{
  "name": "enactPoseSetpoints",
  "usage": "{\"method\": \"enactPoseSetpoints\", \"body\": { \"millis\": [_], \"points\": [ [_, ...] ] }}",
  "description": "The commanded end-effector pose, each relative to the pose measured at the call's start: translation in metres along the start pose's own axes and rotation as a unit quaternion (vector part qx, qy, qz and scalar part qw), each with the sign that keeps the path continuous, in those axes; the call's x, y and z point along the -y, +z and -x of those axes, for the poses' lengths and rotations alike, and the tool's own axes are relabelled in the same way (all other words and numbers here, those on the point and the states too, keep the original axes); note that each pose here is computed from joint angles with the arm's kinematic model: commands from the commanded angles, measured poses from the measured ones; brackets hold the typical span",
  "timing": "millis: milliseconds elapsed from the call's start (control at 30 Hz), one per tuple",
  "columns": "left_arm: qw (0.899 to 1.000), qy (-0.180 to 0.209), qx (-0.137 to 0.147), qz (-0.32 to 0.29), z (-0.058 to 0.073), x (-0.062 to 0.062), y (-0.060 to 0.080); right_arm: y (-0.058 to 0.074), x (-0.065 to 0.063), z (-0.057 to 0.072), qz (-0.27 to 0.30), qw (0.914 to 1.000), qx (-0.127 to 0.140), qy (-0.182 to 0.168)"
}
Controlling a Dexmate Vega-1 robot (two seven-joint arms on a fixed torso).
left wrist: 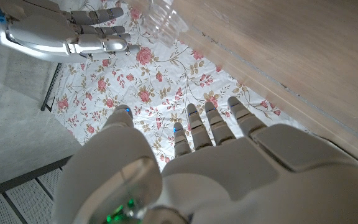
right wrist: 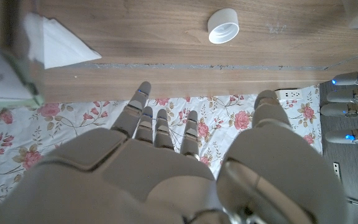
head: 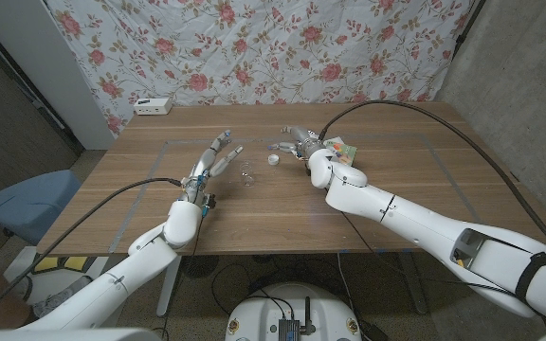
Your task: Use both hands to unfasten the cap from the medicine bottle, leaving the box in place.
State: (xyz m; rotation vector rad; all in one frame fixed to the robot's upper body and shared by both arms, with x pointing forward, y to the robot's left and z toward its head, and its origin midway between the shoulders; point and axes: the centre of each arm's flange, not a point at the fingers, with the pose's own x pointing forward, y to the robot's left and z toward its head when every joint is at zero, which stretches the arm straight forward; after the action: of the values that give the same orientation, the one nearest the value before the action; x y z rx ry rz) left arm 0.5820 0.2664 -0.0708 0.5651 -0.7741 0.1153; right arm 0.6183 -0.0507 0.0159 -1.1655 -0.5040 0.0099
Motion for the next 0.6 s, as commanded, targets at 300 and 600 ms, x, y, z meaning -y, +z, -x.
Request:
{"method": "enactPoseSetpoints", "body": {
  "millis": [300,600],
  "points": [
    [0.998,0.008,0.003,0.063,-0.015,-0.011,-0.015,-0.006,0.026,0.015,-0.036,0.9982,0.026,-0.041],
    [0.996,0.01,0.006,0.093,-0.025,-0.014,-0.016,-0.016,0.046,0.019,-0.05,0.9965,0.038,-0.055]
  ]
}}
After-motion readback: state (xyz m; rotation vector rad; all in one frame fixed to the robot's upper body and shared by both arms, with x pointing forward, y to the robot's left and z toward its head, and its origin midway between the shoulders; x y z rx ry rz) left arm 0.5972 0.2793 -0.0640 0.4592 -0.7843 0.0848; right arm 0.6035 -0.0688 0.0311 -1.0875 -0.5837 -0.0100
